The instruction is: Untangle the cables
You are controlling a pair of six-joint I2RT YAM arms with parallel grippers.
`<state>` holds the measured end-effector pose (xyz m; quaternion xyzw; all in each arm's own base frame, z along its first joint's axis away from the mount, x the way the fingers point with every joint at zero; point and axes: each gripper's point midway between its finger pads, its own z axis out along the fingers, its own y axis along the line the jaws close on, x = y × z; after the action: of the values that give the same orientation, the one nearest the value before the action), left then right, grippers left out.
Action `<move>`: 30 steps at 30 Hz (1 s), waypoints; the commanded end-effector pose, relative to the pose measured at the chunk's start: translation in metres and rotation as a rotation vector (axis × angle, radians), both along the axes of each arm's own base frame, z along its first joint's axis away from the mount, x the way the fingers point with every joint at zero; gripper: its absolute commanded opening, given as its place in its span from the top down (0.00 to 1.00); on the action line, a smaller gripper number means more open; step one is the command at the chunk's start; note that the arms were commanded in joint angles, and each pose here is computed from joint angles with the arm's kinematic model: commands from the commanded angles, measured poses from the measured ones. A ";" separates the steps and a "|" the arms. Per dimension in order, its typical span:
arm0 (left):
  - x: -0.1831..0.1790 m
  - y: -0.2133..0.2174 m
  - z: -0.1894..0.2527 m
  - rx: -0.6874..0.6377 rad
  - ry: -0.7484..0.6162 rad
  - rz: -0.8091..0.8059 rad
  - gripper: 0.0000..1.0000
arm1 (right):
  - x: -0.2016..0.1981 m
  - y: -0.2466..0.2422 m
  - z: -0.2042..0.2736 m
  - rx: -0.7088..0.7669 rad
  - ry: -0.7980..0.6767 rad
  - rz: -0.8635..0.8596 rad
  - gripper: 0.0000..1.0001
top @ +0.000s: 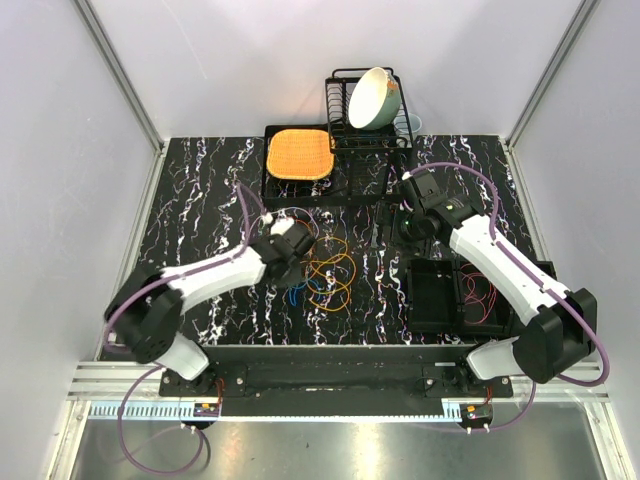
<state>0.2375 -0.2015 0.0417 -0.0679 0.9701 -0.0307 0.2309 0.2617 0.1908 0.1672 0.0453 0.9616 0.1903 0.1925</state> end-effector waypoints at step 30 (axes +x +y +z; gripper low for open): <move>-0.161 -0.093 0.343 -1.063 -0.543 -1.438 1.00 | -0.062 0.061 0.200 0.657 -0.548 0.473 0.02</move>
<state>0.1128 -0.2993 0.3214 0.3776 0.6817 -0.5548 0.2914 0.2139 0.2369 0.3480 -0.1232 0.7891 0.4693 0.3768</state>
